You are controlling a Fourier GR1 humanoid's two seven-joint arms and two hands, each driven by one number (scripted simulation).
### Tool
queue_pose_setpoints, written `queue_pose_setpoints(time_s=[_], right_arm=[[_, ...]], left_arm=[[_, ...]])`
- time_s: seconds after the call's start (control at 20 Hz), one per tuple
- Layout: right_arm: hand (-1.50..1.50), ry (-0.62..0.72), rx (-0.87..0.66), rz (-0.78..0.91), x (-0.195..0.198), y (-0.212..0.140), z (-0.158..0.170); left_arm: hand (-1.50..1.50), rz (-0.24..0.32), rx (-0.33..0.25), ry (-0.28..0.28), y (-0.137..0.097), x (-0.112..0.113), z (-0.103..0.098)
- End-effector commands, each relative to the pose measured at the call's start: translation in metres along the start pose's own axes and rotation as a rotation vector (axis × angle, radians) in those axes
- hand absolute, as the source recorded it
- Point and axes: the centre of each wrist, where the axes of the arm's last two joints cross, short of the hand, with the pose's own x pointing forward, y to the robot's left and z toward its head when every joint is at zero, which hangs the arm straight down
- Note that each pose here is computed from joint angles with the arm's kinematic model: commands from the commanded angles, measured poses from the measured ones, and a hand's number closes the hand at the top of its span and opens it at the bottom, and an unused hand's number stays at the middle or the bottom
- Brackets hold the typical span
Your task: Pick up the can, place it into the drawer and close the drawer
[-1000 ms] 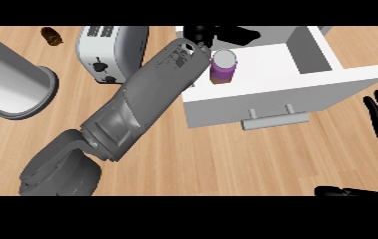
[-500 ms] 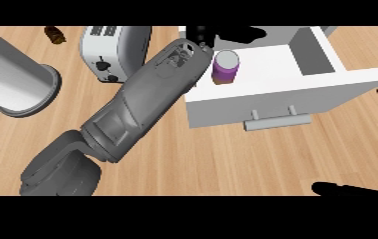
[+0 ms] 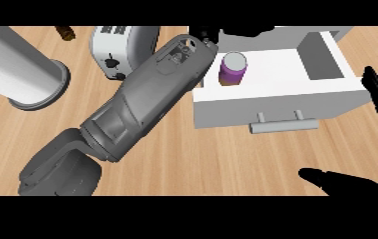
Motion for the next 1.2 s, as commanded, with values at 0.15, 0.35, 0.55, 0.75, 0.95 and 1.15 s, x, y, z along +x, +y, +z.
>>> queue_pose_setpoints(time_s=[0.15, 0.35, 0.55, 0.75, 0.95, 1.15], right_arm=[[-1.50, -0.009, 0.085, 0.289, -0.006, 0.026, -0.025], [-1.50, 0.017, 0.130, 0.382, -0.029, 0.061, -0.029], [-1.50, 0.060, 0.167, 0.501, -0.041, 0.080, -0.030], [-1.50, 0.088, 0.122, 0.460, -0.059, 0.117, -0.029], [-1.50, 0.127, 0.096, 0.472, -0.091, 0.107, -0.043], [-1.50, 0.146, 0.110, 0.513, -0.117, 0.128, -0.032]], left_arm=[[-1.50, 0.017, 0.001, -0.006, -0.004, 0.014, 0.000], [-1.50, 0.027, -0.028, 0.010, -0.007, 0.006, 0.011], [-1.50, 0.006, -0.002, 0.007, -0.003, 0.009, 0.004], [-1.50, 0.028, -0.005, 0.018, 0.015, 0.022, -0.001], [-1.50, 0.004, -0.003, 0.030, 0.054, 0.015, -0.013], [-1.50, 0.006, 0.006, 0.019, 0.059, 0.023, -0.003]])
